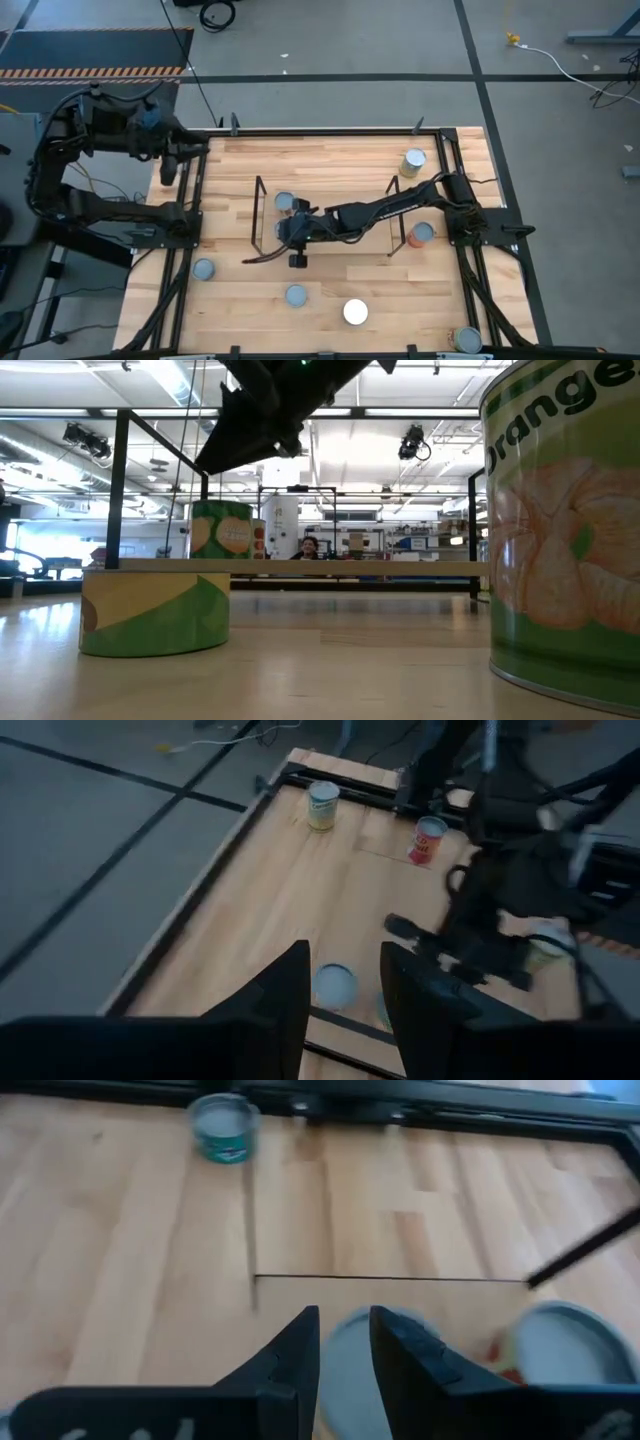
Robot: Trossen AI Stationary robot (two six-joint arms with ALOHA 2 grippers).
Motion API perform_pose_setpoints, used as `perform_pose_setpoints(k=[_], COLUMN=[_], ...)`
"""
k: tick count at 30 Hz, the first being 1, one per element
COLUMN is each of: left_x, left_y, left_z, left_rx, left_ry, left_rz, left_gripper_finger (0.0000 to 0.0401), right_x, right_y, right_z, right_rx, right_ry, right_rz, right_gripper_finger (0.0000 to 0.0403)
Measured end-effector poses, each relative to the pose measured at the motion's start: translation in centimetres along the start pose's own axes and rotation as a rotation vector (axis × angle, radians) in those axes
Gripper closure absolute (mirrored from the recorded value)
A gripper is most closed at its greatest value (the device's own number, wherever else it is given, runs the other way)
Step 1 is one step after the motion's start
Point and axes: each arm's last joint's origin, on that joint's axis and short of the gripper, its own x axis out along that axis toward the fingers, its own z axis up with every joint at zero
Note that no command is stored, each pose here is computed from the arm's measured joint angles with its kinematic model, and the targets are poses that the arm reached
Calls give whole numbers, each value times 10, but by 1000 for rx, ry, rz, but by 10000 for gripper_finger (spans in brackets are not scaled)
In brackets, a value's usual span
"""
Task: Pick and place cans onto a shelf
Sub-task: Put the canned peaches on the shelf
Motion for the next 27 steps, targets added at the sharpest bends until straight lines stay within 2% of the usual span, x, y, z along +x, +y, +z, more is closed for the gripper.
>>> perform_pose_setpoints(k=[3,7,10,14,18,22,27], left_x=[-2,-3,-3,-4,-4,-3,-3], left_y=[-4,-9,-9,-9,-9,-9,-9], left_z=[-1,-1,-1,-1,-1,-1,-1], left_rx=[-2,-1,-5,-5,-5,-5,-6], left_ry=[-5,-2,-2,-3,-3,-3,-3], left_rz=[-131,-295,-306,-306,-304,-301,-299], left_gripper_finger=[273,273,273,273,273,273,273], right_x=[0,-13,-16,-11,-2,-1,0], right_y=[-7,-16,-24,-30,-30,-28,-26], right_z=[0,5,-2,-15,-29,-29,-26], right_rx=[35,76,100,171,246,253,264], right_ry=[6,18,97,193,247,236,216], right_rz=[-45,-170,-233,-249,-175,-161,-77], right_gripper_finger=[306,306,306,306,306,306,307])
